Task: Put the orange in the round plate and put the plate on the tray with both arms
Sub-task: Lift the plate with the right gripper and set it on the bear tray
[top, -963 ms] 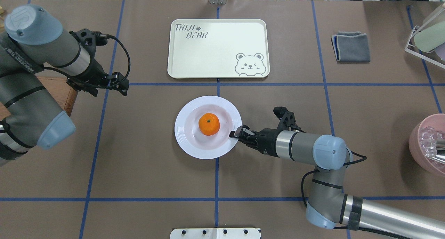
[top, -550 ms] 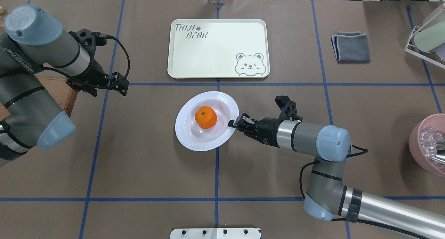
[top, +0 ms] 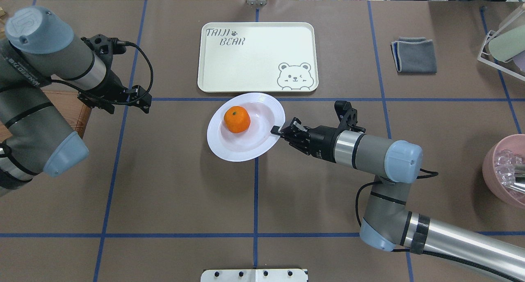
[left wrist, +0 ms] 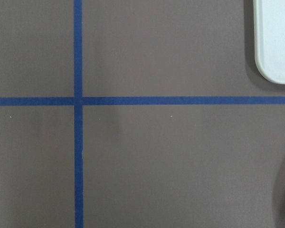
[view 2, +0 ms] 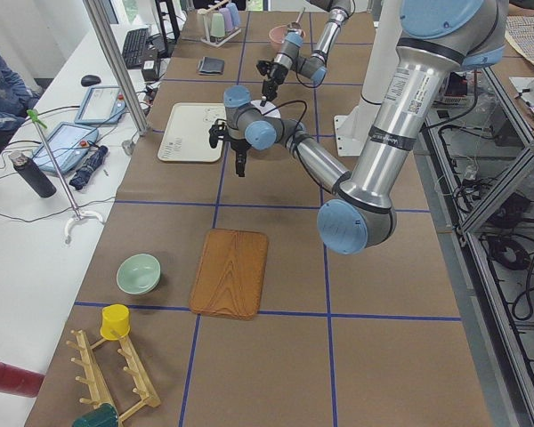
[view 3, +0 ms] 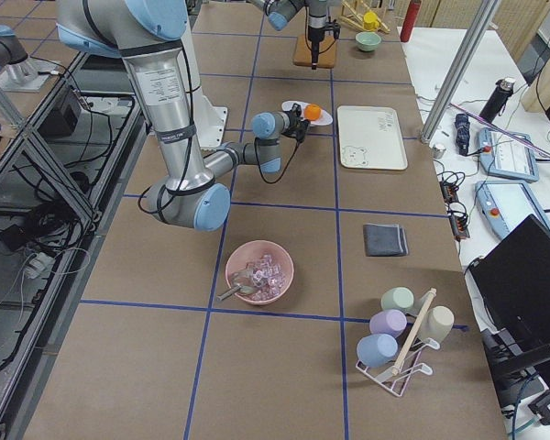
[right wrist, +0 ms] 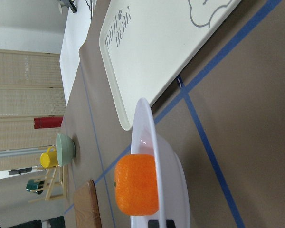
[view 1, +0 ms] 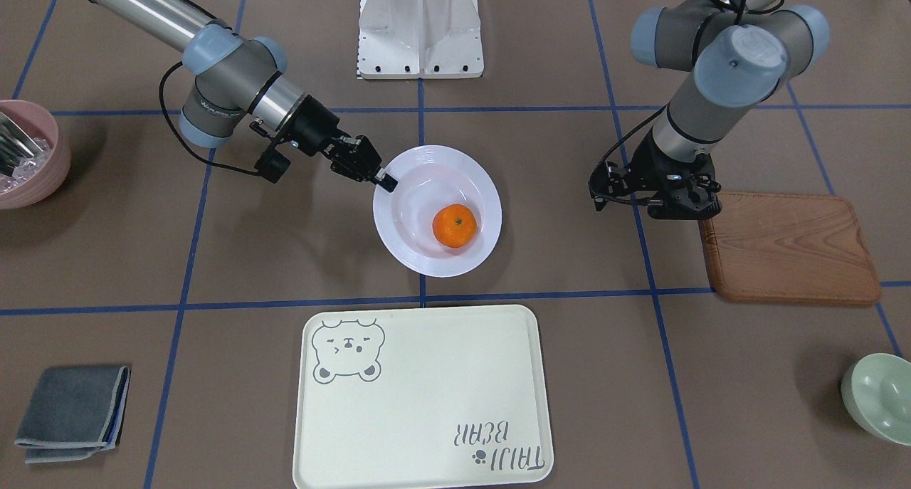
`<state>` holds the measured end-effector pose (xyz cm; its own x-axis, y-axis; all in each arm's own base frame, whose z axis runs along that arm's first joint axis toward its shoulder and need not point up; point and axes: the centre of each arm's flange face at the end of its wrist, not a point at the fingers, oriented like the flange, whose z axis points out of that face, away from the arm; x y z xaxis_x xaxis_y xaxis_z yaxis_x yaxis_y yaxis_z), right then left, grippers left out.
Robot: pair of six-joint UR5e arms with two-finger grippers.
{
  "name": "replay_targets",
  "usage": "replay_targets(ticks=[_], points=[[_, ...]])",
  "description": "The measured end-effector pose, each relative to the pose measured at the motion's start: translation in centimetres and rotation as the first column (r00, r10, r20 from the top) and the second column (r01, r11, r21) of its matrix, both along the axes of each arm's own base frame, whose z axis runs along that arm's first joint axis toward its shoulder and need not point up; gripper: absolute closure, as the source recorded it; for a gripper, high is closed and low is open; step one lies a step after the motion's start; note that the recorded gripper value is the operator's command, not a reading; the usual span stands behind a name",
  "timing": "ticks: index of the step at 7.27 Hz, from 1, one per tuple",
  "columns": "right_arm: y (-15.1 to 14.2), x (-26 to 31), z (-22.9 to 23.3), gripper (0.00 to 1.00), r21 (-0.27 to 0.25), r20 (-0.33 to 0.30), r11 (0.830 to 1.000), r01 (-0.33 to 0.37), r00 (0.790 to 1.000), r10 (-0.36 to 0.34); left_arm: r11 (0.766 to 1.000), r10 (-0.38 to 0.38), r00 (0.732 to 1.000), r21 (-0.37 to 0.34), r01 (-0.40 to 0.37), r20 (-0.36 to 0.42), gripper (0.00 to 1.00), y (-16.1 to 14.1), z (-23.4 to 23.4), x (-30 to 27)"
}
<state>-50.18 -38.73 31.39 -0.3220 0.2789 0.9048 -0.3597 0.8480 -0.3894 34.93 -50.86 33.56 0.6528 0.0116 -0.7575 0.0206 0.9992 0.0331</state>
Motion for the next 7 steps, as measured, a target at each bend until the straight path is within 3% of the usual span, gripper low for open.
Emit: replay_targets(ticks=[2, 3, 5, 7], points=[[-1.5, -0.5, -0.9, 1.00, -0.084, 0.062, 0.990, -0.109, 0.991, 0.115, 1.000, 0.000, 1.000, 0.000, 0.000, -0.001, 0.02, 0.0, -0.1, 0.0], [-3.2, -2.1, -1.2, 1.00, -0.158, 0.080, 0.971, -0.179, 0.978, 0.193, 1.000, -0.001, 1.000, -0.002, 0.001, -0.001, 0.02, 0.1, 0.0, -0.1], [-8.6, -6.2, -3.1, 1.00, -0.319, 0.017, 0.888, -0.330, 0.935, 0.354, 1.000, -0.002, 1.000, -0.007, 0.002, 0.004, 0.02, 0.2, 0.5, -0.3], [-13.5, -7.3, -6.1, 1.00, -0.422, -0.086, 0.792, -0.441, 0.889, 0.449, 1.000, -0.003, 1.000, -0.004, 0.003, 0.005, 0.02, 0.4, 0.5, -0.4]])
